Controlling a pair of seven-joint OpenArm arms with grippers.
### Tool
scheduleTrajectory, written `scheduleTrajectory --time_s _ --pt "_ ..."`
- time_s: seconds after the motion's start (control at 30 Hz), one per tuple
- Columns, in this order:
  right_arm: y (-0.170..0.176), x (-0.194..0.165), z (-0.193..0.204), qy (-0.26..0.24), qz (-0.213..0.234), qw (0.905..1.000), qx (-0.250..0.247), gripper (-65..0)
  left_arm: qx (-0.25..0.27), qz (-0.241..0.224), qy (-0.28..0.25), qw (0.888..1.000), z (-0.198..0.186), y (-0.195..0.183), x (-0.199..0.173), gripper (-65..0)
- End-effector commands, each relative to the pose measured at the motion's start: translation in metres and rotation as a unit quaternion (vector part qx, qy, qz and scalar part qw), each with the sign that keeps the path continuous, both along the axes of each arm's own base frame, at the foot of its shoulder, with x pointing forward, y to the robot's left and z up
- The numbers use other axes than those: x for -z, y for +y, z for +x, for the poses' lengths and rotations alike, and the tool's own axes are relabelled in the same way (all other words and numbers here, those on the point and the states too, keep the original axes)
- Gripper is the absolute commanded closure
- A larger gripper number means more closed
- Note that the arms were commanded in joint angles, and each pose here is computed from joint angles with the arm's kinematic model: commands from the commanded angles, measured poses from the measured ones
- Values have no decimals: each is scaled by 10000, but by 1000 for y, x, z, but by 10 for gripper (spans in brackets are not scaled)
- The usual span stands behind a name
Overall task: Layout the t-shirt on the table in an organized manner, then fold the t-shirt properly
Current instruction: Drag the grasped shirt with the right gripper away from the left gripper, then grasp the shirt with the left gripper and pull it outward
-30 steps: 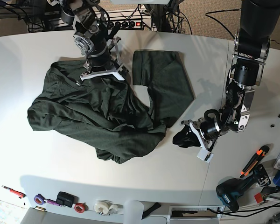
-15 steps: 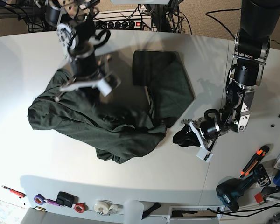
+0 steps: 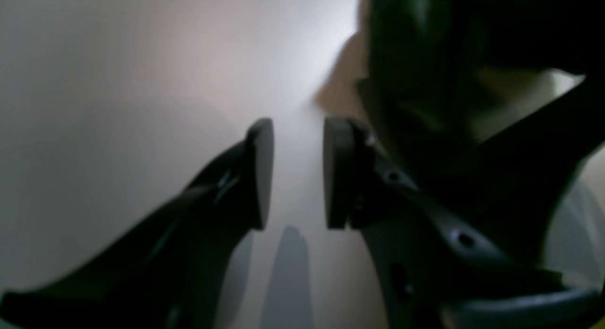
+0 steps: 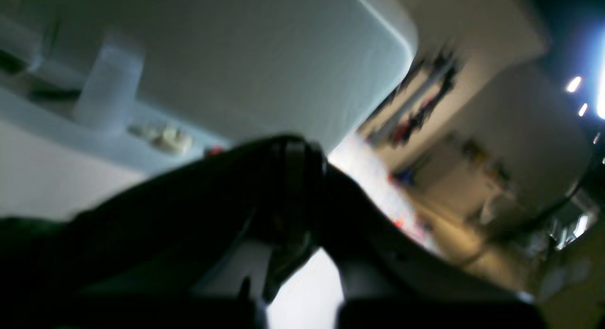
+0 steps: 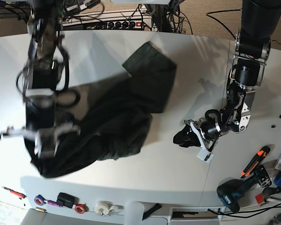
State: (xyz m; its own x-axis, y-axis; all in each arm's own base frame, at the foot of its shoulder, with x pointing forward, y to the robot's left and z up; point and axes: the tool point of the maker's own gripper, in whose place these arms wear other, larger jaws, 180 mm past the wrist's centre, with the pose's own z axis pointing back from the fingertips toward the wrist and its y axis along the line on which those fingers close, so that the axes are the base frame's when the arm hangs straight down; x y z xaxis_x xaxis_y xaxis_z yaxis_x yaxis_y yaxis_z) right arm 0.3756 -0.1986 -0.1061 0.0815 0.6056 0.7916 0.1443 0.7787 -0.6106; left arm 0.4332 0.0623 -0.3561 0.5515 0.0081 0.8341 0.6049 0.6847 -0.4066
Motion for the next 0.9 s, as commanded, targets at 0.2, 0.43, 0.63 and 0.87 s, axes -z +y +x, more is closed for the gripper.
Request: scheduleTrajectory --time_s 0.2,0.43,0.63,0.87 --pt "-52 61 83 1122 257 9921 493 0 2 -106 -270 9996 13 1 -23 -194" --pt "-70 72 109 1491 334 9862 639 0 97 -449 166 9988 5 -6 -24 -194" --pt "-54 86 108 1870 699 9795 264 0 167 -507 282 9982 2 -10 -23 -194" --pt "-59 106 98 2276 770 9699 409 0 524 -156 521 9971 -10 -30 -8 -194"
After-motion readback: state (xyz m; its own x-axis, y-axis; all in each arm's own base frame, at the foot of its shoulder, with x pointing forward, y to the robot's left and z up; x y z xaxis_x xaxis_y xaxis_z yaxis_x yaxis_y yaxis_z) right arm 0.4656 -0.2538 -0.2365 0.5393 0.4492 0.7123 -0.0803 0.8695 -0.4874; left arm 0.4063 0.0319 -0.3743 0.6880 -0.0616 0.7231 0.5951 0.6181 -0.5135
